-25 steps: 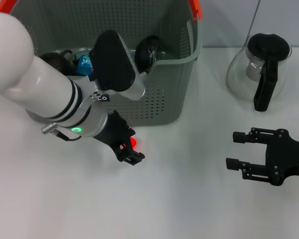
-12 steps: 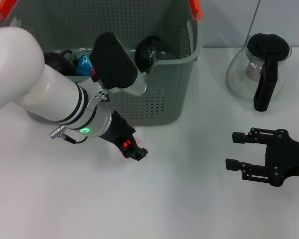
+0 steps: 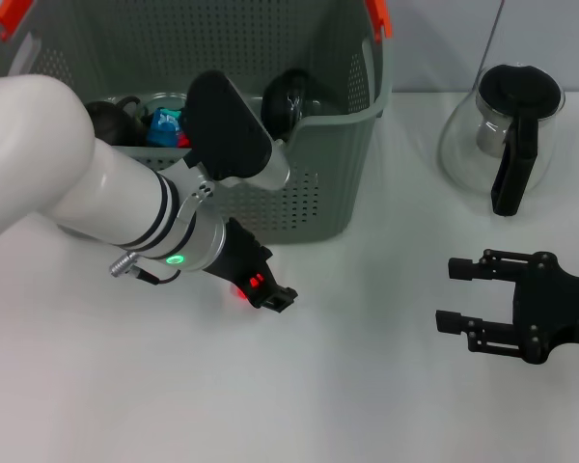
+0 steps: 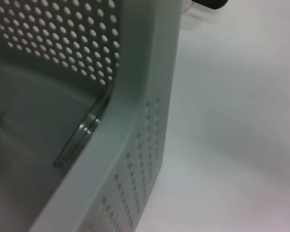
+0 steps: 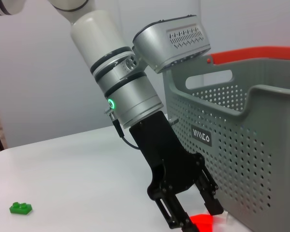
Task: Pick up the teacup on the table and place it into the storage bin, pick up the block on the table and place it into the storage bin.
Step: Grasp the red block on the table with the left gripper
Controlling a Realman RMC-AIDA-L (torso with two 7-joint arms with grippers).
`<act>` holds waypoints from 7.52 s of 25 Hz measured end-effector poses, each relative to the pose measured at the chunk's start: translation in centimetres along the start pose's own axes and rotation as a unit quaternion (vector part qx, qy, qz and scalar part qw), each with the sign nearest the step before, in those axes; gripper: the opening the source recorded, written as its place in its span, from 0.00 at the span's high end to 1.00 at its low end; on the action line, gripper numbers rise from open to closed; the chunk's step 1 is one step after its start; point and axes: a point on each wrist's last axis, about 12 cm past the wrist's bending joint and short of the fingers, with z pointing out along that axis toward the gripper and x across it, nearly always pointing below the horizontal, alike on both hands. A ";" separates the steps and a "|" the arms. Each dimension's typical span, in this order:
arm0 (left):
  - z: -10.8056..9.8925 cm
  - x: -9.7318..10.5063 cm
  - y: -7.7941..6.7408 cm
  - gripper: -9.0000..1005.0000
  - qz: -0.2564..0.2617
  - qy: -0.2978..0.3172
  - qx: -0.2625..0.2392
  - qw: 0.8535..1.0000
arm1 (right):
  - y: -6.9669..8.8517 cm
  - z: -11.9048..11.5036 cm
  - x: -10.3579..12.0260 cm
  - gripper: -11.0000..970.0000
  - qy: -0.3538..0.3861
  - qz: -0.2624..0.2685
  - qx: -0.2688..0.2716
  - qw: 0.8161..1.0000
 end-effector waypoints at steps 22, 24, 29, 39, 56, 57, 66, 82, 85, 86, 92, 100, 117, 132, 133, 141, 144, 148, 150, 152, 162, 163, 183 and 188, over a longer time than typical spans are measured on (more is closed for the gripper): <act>0.5 0.5 -0.4 0.37 -0.010 0.011 0.012 1.000 | 0.2 0.0 0.1 0.28 -0.001 0.000 -0.007 1.000; 0.1 0.4 -0.6 0.37 -0.010 0.015 0.019 1.000 | 0.3 -0.1 0.1 0.28 -0.001 0.001 -0.008 1.000; -0.9 0.6 -1.0 0.37 -0.024 0.035 0.041 0.998 | 0.4 -0.3 0.2 0.28 0.000 0.003 -0.008 1.000; -2.1 0.4 -0.4 0.37 -0.055 -0.032 0.017 0.998 | 0.6 -0.4 0.2 0.27 -0.006 -0.006 -0.011 1.000; 0.6 1.8 0.1 0.37 -0.096 -0.045 -0.033 0.994 | 0.7 -0.4 0.2 0.27 -0.008 -0.007 -0.015 1.000; 0.6 1.9 0.3 0.37 -0.099 -0.048 -0.038 0.993 | 0.7 -0.4 0.2 0.27 -0.008 -0.007 -0.015 1.000; 0.5 2.5 0.7 0.37 -0.108 -0.040 -0.048 0.992 | 0.7 -0.4 0.2 0.28 -0.007 -0.008 -0.016 1.000; 0.5 3.1 0.2 0.37 -0.112 -0.025 -0.032 0.993 | 0.9 -0.4 0.5 0.28 0.002 -0.005 -0.023 1.000; 0.3 3.2 0.0 0.37 -0.111 -0.023 -0.027 0.993 | 0.9 -0.5 0.5 0.28 0.002 -0.004 -0.023 1.000; 0.1 3.2 -0.1 0.37 -0.111 -0.022 -0.024 0.993 | 0.9 -0.5 0.6 0.28 0.002 -0.004 -0.023 1.000; -1.9 3.3 -1.3 0.37 -0.108 0.003 0.016 0.994 | 1.0 -0.6 0.6 0.27 0.002 -0.003 -0.024 1.000; -4.9 3.2 -1.2 0.37 -0.114 -0.023 0.007 0.993 | 1.2 -0.5 0.6 0.28 -0.001 -0.009 -0.028 1.000; -1.2 1.8 0.4 0.37 -0.069 -0.010 -0.034 0.997 | 1.3 -0.8 0.8 0.28 -0.008 -0.017 -0.020 1.000; 0.3 1.5 0.6 0.37 -0.073 0.003 -0.029 0.997 | 1.2 -1.0 0.9 0.27 -0.012 -0.015 -0.010 1.000; 0.4 1.6 0.6 0.37 -0.074 0.004 -0.029 0.997 | 1.2 -1.0 0.9 0.28 -0.012 -0.015 -0.010 1.000; 0.7 1.5 0.7 0.37 -0.074 -0.001 -0.035 0.997 | 1.2 -1.0 0.9 0.28 -0.012 -0.015 -0.012 1.000; 0.9 1.3 0.7 0.37 -0.071 0.000 -0.034 0.997 | 1.3 -1.0 0.9 0.28 -0.013 -0.014 -0.012 1.000; 1.2 1.1 0.6 0.37 -0.066 0.003 -0.034 0.997 | 1.3 -1.0 0.9 0.28 -0.013 -0.013 -0.013 1.000; 1.3 1.1 0.5 0.37 -0.065 0.003 -0.033 0.997 | 1.3 -1.0 0.9 0.28 -0.013 -0.013 -0.013 1.000; 1.3 1.0 0.4 0.37 -0.063 0.005 -0.031 0.998 | 1.4 -1.0 0.9 0.28 -0.013 -0.013 -0.013 1.000; 0.1 1.3 -0.7 0.37 -0.061 0.027 0.003 0.998 | 1.4 -1.2 1.0 0.28 -0.013 -0.012 -0.013 1.000; -0.1 1.3 -0.9 0.37 -0.059 0.029 0.007 0.998 | 1.4 -1.2 1.0 0.28 -0.013 -0.012 -0.013 1.000; -4.5 2.3 -0.4 0.37 -0.045 0.023 0.059 0.997 | 1.0 -1.4 0.2 0.28 -0.019 -0.008 -0.021 1.000; -4.3 3.2 0.0 0.37 -0.033 0.022 0.062 0.997 | 0.6 -1.2 -0.1 0.27 -0.015 0.012 -0.018 1.000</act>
